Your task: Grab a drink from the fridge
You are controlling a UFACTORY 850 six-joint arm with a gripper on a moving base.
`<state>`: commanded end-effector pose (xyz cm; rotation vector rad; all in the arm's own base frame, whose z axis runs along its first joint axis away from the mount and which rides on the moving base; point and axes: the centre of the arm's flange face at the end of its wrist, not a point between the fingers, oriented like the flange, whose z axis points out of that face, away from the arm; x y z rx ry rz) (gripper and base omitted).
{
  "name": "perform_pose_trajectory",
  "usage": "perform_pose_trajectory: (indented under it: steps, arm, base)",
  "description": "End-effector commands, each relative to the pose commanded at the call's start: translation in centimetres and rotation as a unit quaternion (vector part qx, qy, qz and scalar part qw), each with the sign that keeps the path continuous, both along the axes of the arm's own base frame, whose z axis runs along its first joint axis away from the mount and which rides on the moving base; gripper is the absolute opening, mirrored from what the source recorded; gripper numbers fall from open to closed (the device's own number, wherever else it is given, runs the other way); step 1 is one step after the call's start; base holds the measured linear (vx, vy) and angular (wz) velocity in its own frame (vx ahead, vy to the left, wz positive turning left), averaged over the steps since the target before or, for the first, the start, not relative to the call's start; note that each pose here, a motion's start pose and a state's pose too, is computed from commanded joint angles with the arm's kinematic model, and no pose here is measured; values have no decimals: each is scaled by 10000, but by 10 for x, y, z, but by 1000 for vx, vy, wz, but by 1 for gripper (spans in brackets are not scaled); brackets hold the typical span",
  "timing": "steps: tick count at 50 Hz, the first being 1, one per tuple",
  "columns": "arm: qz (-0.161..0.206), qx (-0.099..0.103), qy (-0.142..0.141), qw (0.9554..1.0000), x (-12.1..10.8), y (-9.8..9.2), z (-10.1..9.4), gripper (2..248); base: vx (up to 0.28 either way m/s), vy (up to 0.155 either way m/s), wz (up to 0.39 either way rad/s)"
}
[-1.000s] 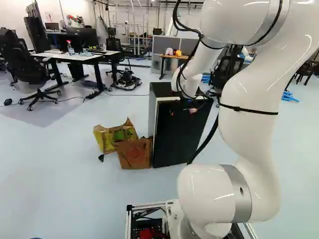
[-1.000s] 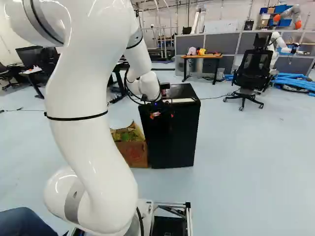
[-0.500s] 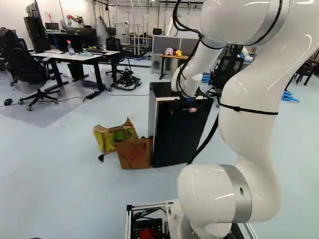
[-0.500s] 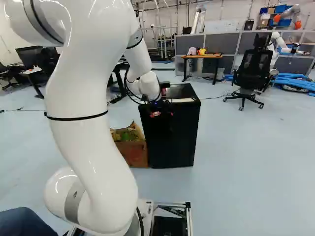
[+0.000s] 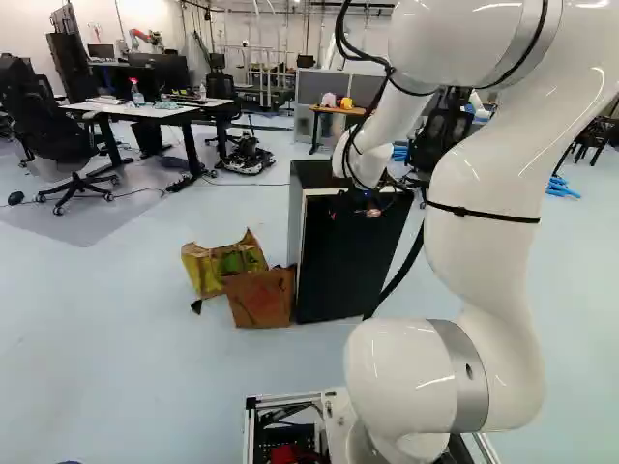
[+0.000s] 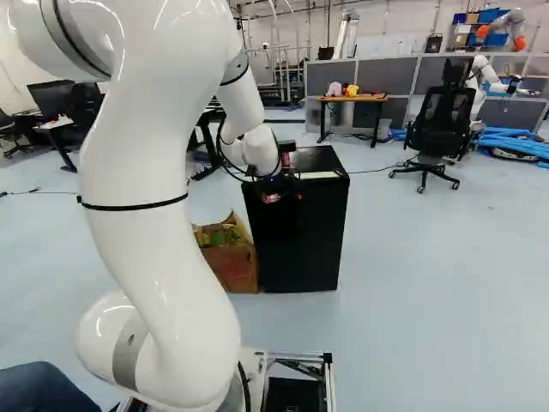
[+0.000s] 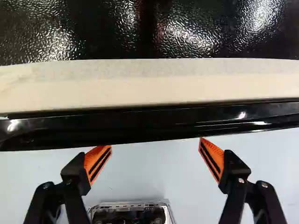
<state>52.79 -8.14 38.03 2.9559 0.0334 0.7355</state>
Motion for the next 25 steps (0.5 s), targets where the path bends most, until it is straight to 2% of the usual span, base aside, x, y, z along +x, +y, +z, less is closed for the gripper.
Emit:
perform_pose_trajectory:
  steps: [25]
  arm:
    - [-302, 181, 605, 9975, -10, 1, -5, 247]
  base:
    - [0, 0, 0]
